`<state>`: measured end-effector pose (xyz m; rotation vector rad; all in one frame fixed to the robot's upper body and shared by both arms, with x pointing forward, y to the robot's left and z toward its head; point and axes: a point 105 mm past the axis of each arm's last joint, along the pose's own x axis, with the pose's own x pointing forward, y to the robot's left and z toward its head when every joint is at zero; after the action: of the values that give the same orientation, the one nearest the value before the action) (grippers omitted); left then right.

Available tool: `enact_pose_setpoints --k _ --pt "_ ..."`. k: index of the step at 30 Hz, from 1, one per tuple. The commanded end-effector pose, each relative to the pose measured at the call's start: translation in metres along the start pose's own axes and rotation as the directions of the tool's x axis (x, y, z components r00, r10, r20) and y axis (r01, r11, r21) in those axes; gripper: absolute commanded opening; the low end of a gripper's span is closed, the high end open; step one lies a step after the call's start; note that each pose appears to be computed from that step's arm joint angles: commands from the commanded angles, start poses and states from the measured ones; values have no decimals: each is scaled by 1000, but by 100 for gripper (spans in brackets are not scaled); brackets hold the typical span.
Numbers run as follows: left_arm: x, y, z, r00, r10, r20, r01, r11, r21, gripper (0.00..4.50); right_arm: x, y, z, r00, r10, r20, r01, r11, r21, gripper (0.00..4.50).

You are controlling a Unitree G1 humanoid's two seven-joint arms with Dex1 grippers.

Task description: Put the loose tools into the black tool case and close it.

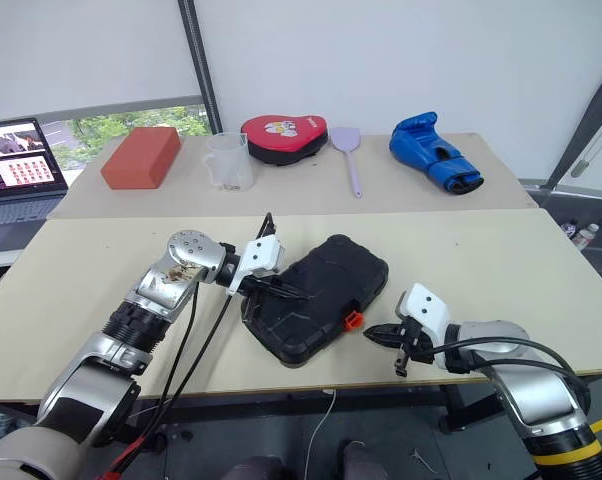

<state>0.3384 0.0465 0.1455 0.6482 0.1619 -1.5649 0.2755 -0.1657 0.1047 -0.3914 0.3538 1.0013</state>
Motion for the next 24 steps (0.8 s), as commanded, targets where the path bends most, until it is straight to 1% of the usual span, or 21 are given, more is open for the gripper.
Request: enact_pose_setpoints --k 1,4,8,12,14,17,20,22,24 --pt "9 -11 -18 997 -53 -63 52 998 -31 4 -3 2 6 999 -22 24 22 1000 -16 0" --pt "10 -11 -17 996 -60 -73 59 998 -10 4 3 4 3 999 -20 26 21 1000 -12 0" --pt "14 -12 -21 990 -83 -112 87 996 36 4 20 -10 4 996 -79 51 79 997 -13 0" --pt "16 -13 -22 988 -93 -124 102 993 62 4 30 -13 12 994 -79 81 81 997 -18 0" --pt "17 -14 -23 985 -99 -138 111 991 81 4 29 -10 30 988 -64 140 69 997 -27 0" --pt "18 -17 -31 976 -114 -188 140 981 131 4 20 -9 56 974 -57 221 66 997 -35 0" --pt "19 -19 -41 962 -123 -245 171 967 188 4 15 -9 68 965 -52 256 60 998 -22 0" --pt "21 -19 -44 960 -123 -251 175 965 197 4 16 -7 72 963 -44 266 48 999 -8 0" --pt "23 -19 -43 963 -122 -242 172 965 197 4 19 -5 71 966 -35 256 37 999 -4 0"
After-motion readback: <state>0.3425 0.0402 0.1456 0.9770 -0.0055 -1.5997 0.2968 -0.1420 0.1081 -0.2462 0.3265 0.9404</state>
